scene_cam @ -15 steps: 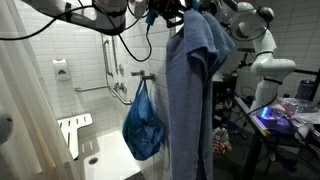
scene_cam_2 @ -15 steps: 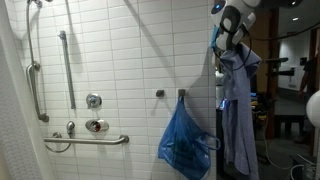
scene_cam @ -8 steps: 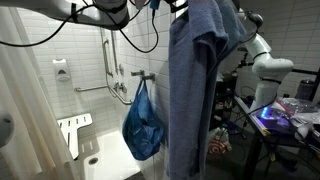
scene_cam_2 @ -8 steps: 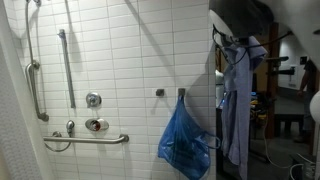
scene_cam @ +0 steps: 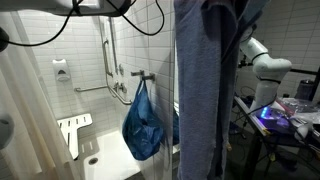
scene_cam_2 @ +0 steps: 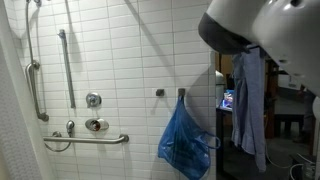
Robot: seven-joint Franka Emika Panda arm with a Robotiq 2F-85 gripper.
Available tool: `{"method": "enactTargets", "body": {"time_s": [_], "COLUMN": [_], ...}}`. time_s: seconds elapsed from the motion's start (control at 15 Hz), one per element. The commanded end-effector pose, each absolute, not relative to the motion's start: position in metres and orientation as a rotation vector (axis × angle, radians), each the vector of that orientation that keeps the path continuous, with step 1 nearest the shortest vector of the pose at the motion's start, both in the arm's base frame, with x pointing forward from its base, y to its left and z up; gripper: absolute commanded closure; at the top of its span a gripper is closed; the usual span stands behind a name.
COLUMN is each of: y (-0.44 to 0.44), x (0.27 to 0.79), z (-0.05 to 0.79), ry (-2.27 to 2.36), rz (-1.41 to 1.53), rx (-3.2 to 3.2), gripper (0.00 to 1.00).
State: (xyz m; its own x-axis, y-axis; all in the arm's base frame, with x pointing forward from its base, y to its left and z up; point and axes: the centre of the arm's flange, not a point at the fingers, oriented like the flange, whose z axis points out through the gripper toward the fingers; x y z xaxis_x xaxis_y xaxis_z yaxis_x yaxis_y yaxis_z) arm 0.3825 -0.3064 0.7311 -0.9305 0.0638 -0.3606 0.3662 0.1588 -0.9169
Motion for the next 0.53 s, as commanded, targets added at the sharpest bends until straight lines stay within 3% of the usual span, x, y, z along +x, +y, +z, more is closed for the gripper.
{"method": "enactTargets", "body": {"time_s": [0.0, 0.47], "y": [-0.301, -0.281], "x": [0.392, 0.414], "z": [0.767, 0.806], "ry": [2.159, 2.181], "rz": [-1.946, -2.056], "rx": [0.245, -0.329], "gripper": [0.99, 0.99]}}
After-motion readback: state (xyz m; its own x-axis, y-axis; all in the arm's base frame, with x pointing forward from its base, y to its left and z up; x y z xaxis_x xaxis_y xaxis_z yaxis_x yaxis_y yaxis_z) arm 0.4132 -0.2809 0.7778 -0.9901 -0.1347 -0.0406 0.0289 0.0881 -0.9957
